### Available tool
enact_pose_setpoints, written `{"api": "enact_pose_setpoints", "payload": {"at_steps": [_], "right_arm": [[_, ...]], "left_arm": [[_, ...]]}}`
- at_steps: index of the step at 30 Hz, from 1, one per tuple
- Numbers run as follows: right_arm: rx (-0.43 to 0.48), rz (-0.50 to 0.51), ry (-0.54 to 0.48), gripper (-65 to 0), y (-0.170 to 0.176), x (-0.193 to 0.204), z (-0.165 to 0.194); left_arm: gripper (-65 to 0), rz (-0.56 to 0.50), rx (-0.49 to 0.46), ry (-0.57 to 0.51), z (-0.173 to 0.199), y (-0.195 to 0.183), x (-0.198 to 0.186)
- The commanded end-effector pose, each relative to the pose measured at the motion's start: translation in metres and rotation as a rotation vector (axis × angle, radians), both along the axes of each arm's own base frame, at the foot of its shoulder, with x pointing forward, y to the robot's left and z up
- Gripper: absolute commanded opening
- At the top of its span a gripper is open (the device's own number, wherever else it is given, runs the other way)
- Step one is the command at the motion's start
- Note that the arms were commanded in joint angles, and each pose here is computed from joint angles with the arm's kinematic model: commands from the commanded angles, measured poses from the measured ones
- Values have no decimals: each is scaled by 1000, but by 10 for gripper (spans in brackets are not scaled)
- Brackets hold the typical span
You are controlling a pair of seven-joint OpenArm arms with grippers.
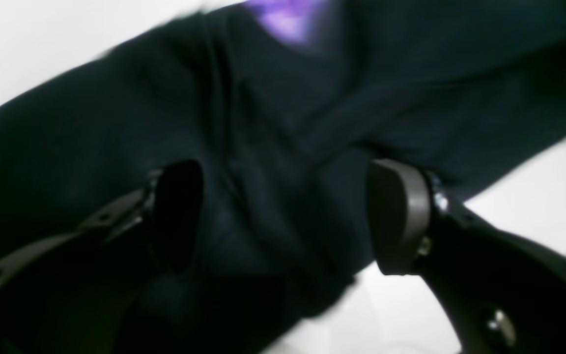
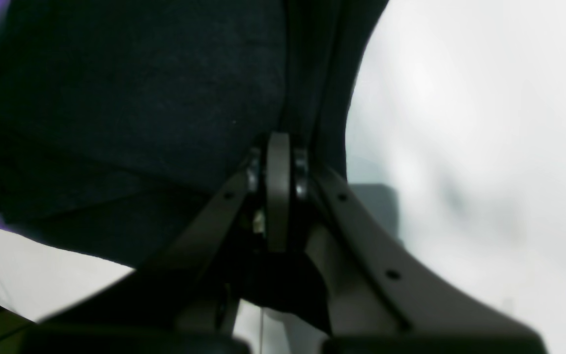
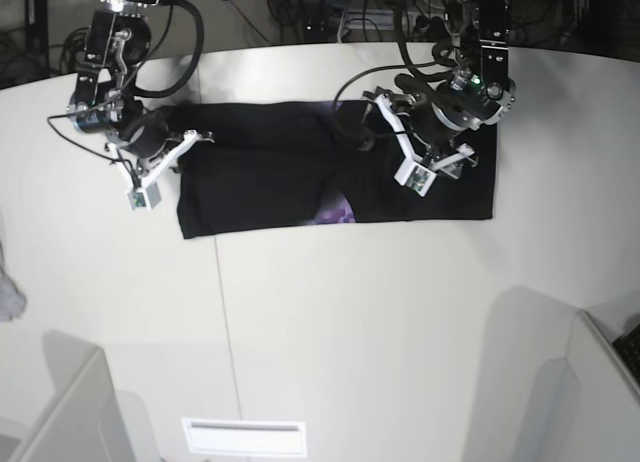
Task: Fold the T-shirt properly
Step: 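Grasp the strip end with the left gripper and fold it toward the right gripper, then release the folded end and raise the left gripper away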
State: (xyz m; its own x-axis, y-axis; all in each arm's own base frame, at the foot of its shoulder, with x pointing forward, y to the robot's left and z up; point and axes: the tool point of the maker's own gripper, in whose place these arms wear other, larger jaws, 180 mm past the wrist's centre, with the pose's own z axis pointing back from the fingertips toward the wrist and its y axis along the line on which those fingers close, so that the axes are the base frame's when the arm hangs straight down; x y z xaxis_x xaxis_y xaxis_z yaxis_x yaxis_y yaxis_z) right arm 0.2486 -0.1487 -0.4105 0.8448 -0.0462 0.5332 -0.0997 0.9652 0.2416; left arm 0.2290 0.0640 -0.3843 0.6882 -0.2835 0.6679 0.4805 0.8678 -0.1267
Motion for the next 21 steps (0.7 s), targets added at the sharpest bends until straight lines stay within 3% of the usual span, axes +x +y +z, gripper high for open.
{"api": "enact_pose_setpoints", "payload": {"at_steps": [1, 6, 12, 13, 15, 17, 18, 21], "right_arm": [[2, 2, -47, -650, -1, 9, 11], [2, 2, -47, -650, -1, 9, 11], [2, -1, -64, -650, -1, 12, 15], [-3, 0, -78, -650, -2, 14, 20], [-13, 5, -118, -650, -2, 19, 32], [-22, 11, -155, -650, -1, 24, 45], [-23, 12, -167, -650, 0, 26, 48], [-28, 13, -177, -650, -2, 34, 55]], "left_arm": [[-143, -16, -29, -41, 11, -9, 7], [-146, -100, -59, -57, 17, -40, 5], [-179, -60, -41, -81, 26, -23, 4], [-219, -24, -29, -74, 23, -10, 3], [-360, 77, 12, -60, 18, 28, 3], [-579, 193, 60, -50, 15, 71, 0], [-650, 239, 68, -53, 16, 87, 0], [-650, 407, 73, -83, 29, 152, -4]]}}
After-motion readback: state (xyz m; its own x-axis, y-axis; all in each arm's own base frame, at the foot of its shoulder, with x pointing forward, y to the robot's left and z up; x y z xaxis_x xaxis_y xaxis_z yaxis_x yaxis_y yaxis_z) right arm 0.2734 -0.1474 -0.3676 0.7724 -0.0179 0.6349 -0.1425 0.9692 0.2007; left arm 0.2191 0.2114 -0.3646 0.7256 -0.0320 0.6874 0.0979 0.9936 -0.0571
